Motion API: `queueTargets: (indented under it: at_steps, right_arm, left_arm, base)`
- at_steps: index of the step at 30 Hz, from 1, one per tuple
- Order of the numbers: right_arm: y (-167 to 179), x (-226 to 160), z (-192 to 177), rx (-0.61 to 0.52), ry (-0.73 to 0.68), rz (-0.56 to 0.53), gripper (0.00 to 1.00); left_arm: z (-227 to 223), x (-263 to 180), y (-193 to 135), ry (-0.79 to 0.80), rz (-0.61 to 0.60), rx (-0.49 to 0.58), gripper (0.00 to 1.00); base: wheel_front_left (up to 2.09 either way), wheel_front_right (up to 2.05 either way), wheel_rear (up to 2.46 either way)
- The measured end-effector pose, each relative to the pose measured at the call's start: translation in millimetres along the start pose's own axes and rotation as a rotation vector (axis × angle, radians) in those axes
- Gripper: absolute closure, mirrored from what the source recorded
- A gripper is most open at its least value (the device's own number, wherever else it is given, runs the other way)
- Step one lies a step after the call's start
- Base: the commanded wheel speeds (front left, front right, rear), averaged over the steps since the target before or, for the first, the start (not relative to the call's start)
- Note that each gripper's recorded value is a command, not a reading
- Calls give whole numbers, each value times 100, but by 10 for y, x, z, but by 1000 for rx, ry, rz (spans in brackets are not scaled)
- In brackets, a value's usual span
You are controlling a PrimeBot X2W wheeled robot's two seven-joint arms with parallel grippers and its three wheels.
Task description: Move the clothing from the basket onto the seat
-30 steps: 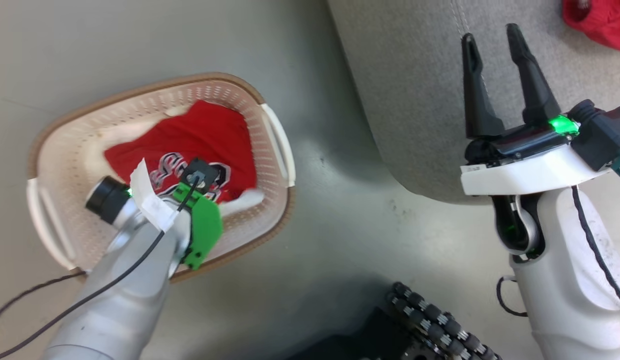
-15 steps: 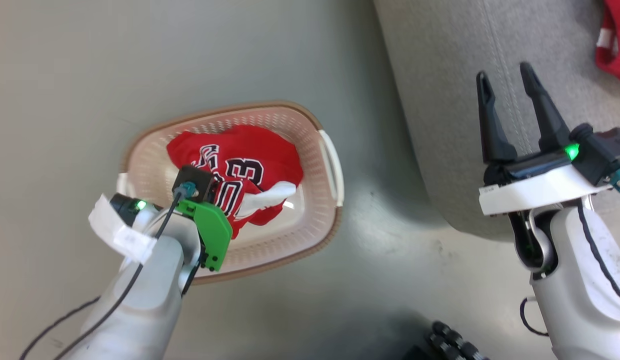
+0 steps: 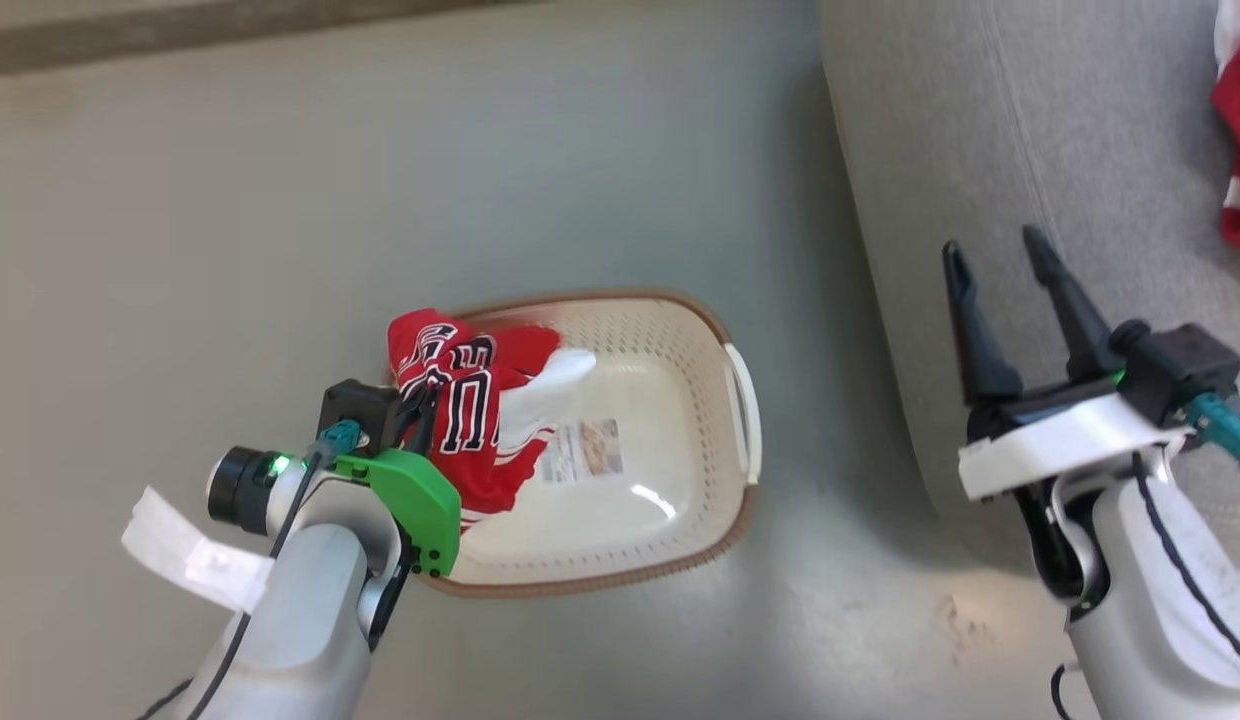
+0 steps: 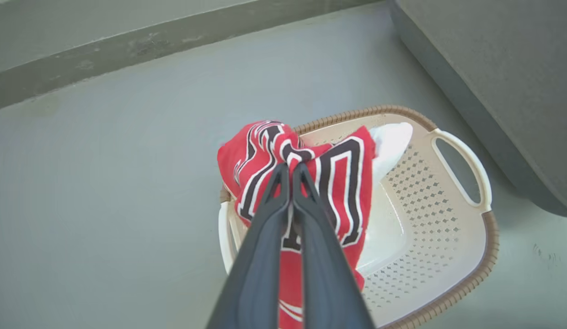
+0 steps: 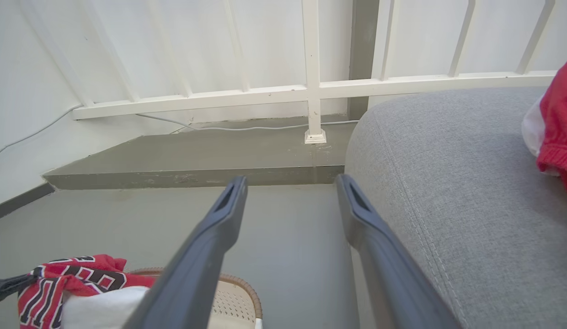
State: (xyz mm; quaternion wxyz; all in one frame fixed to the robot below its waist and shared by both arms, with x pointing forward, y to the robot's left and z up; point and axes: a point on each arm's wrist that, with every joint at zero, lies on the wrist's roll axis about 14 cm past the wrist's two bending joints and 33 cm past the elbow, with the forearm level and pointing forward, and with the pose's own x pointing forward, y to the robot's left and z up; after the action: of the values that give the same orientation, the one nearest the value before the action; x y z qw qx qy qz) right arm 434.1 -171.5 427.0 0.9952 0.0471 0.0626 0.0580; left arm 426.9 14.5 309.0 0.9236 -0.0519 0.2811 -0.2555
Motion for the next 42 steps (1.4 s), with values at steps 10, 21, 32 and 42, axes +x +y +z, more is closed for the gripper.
queueTargets:
  at_steps: [10, 21, 32, 42]
  right_arm:
    - [243, -235, 116, 22, -16, 50, 0]
    - [473, -493, 272, 44, -51, 92, 0]
    - [543, -723, 386, 42, -80, 102, 0]
    - [601, -905, 392, 45, -81, 109, 0]
  left_arm:
    - [616, -398, 12, -210, 57, -21, 100]
    - [1497, -857, -267, -498, 2, -3, 100]
    - [2140, -1344, -791, -733, -135, 36, 100]
    - [2234, -1624, -1225, -800, -253, 36, 100]
  base:
    - [0, 0, 0]
    - [0, 0, 0]
    - [0, 0, 0]
    - [0, 0, 0]
